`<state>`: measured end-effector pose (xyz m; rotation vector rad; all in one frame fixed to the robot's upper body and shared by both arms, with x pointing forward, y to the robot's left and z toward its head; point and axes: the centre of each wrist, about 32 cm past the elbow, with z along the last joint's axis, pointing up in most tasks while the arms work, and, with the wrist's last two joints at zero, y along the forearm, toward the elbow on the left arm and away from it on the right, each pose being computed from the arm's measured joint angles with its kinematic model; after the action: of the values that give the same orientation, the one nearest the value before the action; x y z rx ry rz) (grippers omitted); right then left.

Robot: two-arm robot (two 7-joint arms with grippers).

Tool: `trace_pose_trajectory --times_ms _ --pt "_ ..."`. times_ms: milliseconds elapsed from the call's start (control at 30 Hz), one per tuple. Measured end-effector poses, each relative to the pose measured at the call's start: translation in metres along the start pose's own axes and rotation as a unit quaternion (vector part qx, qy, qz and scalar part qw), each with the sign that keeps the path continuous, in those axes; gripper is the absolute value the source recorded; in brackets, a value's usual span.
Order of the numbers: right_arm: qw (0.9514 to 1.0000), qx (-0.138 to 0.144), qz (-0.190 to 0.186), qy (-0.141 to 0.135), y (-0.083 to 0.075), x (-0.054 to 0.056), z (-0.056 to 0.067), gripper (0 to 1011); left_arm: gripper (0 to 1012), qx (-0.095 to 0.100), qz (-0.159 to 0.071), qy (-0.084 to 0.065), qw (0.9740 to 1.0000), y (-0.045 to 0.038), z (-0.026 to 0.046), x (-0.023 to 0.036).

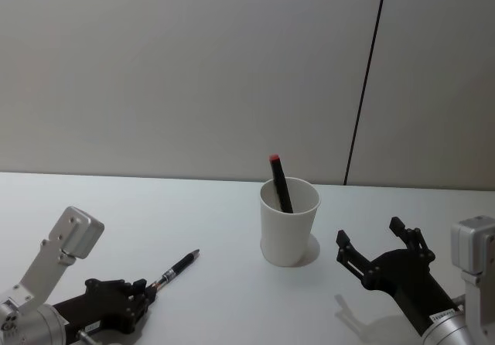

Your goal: Place the pen into the pen holder.

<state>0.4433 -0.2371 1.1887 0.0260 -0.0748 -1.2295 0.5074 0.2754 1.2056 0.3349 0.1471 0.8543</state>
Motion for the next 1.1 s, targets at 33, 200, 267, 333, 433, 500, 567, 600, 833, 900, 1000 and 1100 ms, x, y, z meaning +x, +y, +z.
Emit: trace_pose_trajectory --times_ms 33,200,267,333,433,500,567,600,833,900,1000,1100 --pt "1.0000 0.000 0.000 0.000 0.0000 0.0000 0.0000 1001 179 -0.001 0.000 0.000 1.0000 0.0000 0.0000 0.0000" --pt "1.0000 0.000 0.000 0.000 0.0000 0.0000 0.0000 1001 178 -0.013 0.008 -0.001 0.9999 0.0006 -0.0013 -0.0007" --pt "1.0000 0.000 0.000 0.000 0.0000 0.0000 0.0000 1001 179 -0.019 0.011 -0.002 0.9998 0.0008 -0.0018 -0.0010" --pt "1.0000 0.000 0.000 0.000 0.0000 0.0000 0.0000 1001 179 -0.029 0.016 -0.004 0.9994 0.0012 -0.0027 -0.0014" --pt "1.0000 0.000 0.000 0.000 0.0000 0.0000 0.0000 1001 179 -0.045 0.023 -0.008 0.9987 0.0017 -0.0040 -0.0020" --pt "1.0000 0.000 0.000 0.000 0.0000 0.0000 0.0000 1001 179 -0.053 0.027 -0.010 0.9982 0.0020 -0.0047 -0.0024" --pt "1.0000 0.000 0.000 0.000 0.0000 0.0000 0.0000 1001 179 -0.067 0.033 -0.014 0.9971 0.0025 -0.0054 -0.0027" --pt "1.0000 0.000 0.000 0.000 0.0000 0.0000 0.0000 1001 178 -0.072 0.034 -0.016 0.9967 0.0027 -0.0058 -0.0029" --pt "1.0000 0.000 0.000 0.000 0.0000 0.0000 0.0000 1001 179 -0.120 0.048 -0.033 0.9910 0.0036 -0.0081 -0.0043" --pt "1.0000 0.000 0.000 0.000 0.0000 0.0000 0.0000 1001 179 -0.132 0.049 -0.038 0.9894 0.0036 -0.0081 -0.0045" --pt "1.0000 0.000 0.000 0.000 0.0000 0.0000 0.0000 1001 179 -0.154 0.049 -0.048 0.9857 0.0031 -0.0076 -0.0050" --pt "1.0000 0.000 0.000 0.000 0.0000 0.0000 0.0000 1001 179 -0.174 0.044 -0.057 0.9820 0.0018 -0.0070 -0.0051"
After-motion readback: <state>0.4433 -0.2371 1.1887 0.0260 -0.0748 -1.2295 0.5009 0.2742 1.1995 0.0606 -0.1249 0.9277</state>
